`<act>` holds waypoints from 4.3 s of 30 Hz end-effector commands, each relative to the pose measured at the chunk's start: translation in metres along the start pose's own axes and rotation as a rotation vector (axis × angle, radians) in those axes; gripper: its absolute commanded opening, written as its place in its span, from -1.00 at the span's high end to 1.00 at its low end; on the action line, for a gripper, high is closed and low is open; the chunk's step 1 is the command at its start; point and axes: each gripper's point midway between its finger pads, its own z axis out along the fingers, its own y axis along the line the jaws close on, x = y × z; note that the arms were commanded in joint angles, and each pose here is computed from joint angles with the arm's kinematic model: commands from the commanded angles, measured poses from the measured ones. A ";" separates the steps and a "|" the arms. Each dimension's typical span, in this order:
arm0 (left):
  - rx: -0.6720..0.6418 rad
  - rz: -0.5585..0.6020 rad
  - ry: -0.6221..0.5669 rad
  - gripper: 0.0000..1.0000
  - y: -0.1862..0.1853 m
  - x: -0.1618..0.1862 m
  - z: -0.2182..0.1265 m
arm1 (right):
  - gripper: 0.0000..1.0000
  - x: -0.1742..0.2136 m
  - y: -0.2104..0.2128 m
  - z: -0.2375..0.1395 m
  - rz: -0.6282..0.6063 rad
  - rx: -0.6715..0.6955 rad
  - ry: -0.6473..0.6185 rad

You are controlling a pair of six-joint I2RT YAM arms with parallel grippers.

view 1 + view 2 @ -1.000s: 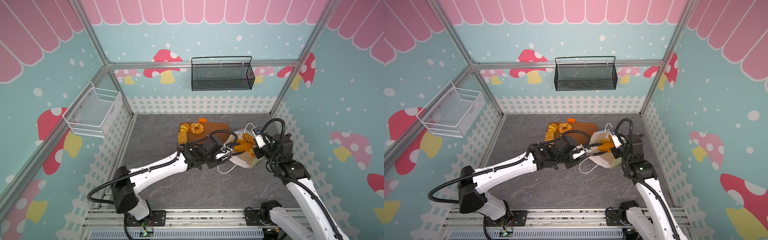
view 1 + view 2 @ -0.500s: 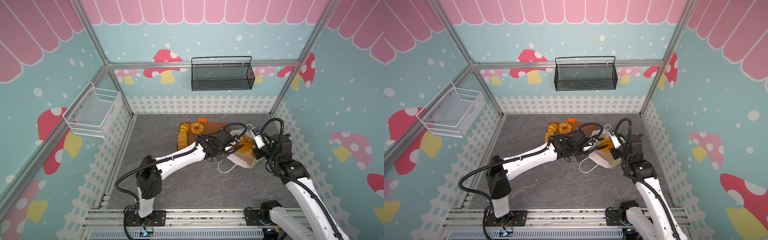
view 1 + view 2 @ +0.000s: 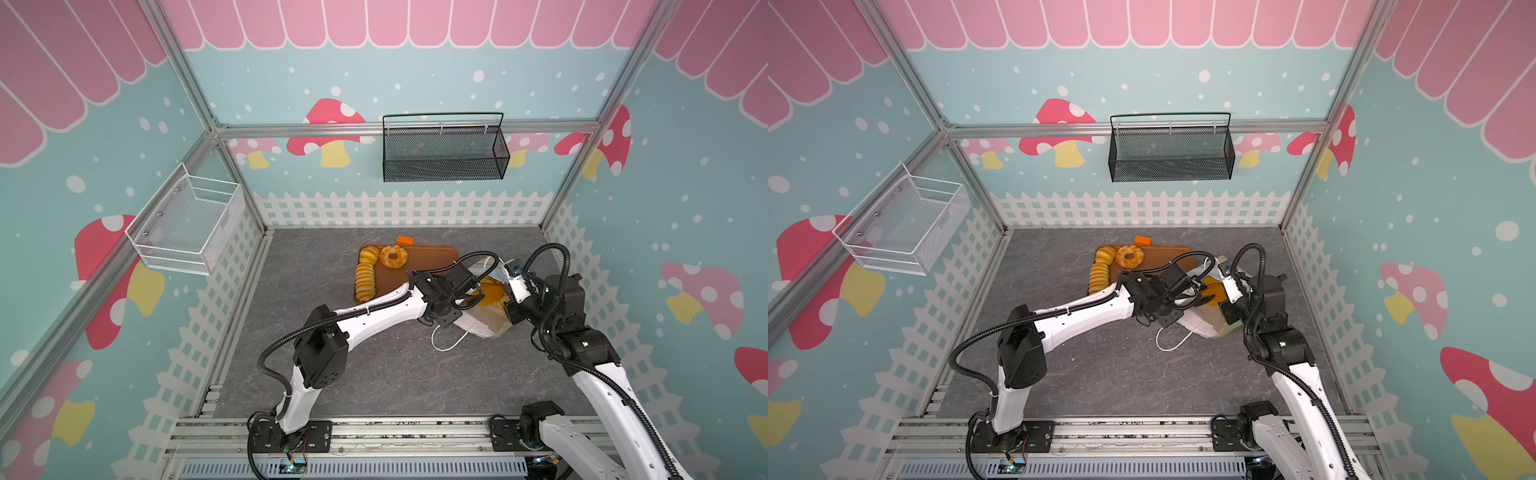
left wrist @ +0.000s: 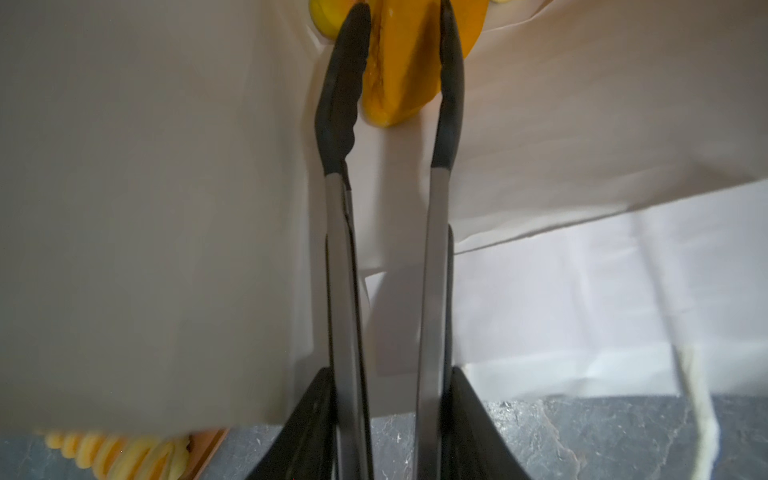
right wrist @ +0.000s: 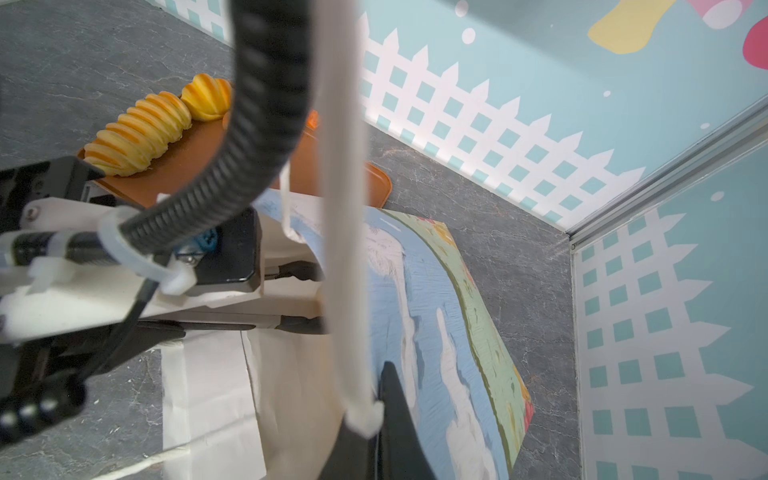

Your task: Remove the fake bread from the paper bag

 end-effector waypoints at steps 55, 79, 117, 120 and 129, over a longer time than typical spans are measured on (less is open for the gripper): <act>0.303 -0.241 -0.110 0.81 -0.013 -0.025 -0.066 | 1.00 -0.004 -0.003 0.002 -0.018 0.015 -0.011; 0.260 -0.225 -0.190 1.00 -0.003 0.001 -0.107 | 1.00 -0.005 -0.013 0.010 0.047 0.059 0.010; 0.245 -0.579 -0.137 0.12 -0.006 -0.042 -0.048 | 1.00 -0.001 -0.002 0.010 0.013 0.012 -0.013; 0.249 -0.620 -0.127 0.11 -0.014 -0.043 -0.042 | 1.00 -0.002 -0.003 0.010 0.010 0.014 -0.011; 0.315 -0.654 -0.106 0.08 -0.036 -0.048 -0.028 | 1.00 -0.003 -0.002 0.009 0.006 0.010 -0.021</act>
